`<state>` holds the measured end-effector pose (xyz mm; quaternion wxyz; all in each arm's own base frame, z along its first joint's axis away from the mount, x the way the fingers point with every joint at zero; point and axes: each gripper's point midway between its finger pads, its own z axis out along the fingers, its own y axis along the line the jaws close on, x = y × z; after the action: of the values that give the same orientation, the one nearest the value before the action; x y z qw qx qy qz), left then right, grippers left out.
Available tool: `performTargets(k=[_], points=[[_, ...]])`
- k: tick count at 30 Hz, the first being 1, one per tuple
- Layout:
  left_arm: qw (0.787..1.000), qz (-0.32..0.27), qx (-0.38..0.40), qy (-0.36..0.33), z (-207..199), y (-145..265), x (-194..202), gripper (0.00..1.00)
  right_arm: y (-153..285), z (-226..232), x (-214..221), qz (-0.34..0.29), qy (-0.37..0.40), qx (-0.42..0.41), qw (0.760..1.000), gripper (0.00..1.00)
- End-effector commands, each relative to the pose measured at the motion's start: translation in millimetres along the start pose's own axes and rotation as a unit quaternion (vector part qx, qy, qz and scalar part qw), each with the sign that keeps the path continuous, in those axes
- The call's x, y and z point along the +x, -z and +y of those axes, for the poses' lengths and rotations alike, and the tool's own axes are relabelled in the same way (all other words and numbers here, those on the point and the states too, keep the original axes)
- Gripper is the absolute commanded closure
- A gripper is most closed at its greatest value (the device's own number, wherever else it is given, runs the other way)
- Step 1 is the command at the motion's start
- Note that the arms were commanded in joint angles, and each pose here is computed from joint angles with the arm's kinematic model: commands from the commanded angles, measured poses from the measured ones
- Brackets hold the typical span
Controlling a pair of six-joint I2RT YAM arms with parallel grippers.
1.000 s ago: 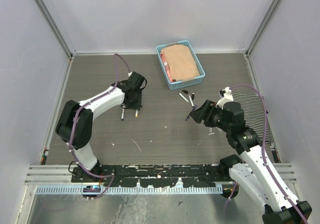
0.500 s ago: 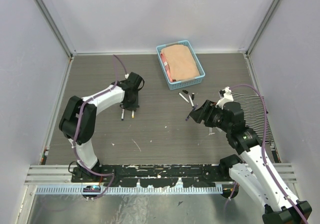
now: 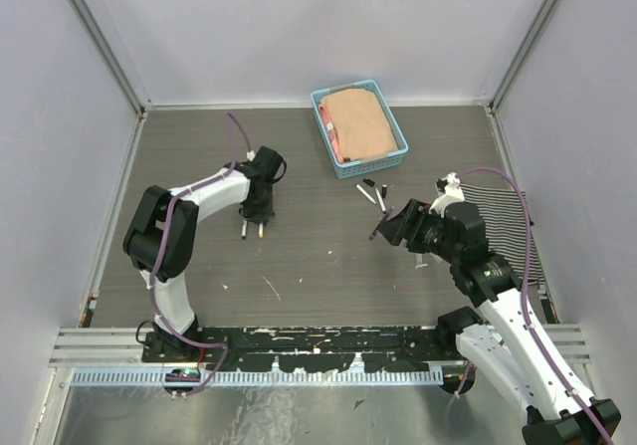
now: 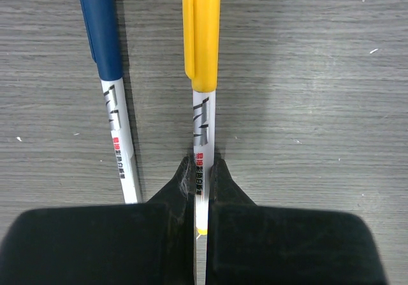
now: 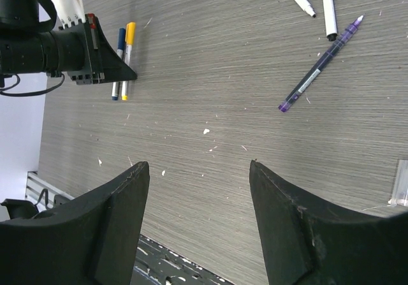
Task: Insert the pens into the pen caps
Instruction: Place the pen at the center of the board.
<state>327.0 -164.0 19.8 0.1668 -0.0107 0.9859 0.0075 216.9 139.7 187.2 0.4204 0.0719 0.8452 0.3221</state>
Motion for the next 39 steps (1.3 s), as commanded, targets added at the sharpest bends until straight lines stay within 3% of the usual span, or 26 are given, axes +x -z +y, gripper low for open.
performTargets(k=[1, 5, 14, 33, 39], points=[[1.000, -0.011, -0.011, 0.005, 2.5, -3.0, -13.1, 1.00, 3.3, 5.5, -10.0, -0.017, 0.012, -0.007, 1.000, 0.31], [1.000, -0.009, -0.020, 0.000, 6.4, -7.7, -14.3, 0.98, 3.5, 5.8, -9.6, -0.015, 0.012, -0.008, 1.000, 0.31], [0.999, -0.004, -0.032, -0.003, 11.5, -9.5, -12.5, 0.78, 4.8, 8.8, -12.7, -0.016, 0.019, -0.011, 1.000, 0.31], [1.000, -0.003, -0.019, 0.004, 11.0, -0.5, -6.7, 0.71, 6.2, 9.8, -15.0, -0.018, 0.017, -0.008, 1.000, 0.31], [0.999, -0.033, 0.008, -0.008, 1.4, 34.3, -26.6, 0.61, 6.9, 11.5, -15.4, -0.017, 0.021, -0.012, 1.000, 0.31]])
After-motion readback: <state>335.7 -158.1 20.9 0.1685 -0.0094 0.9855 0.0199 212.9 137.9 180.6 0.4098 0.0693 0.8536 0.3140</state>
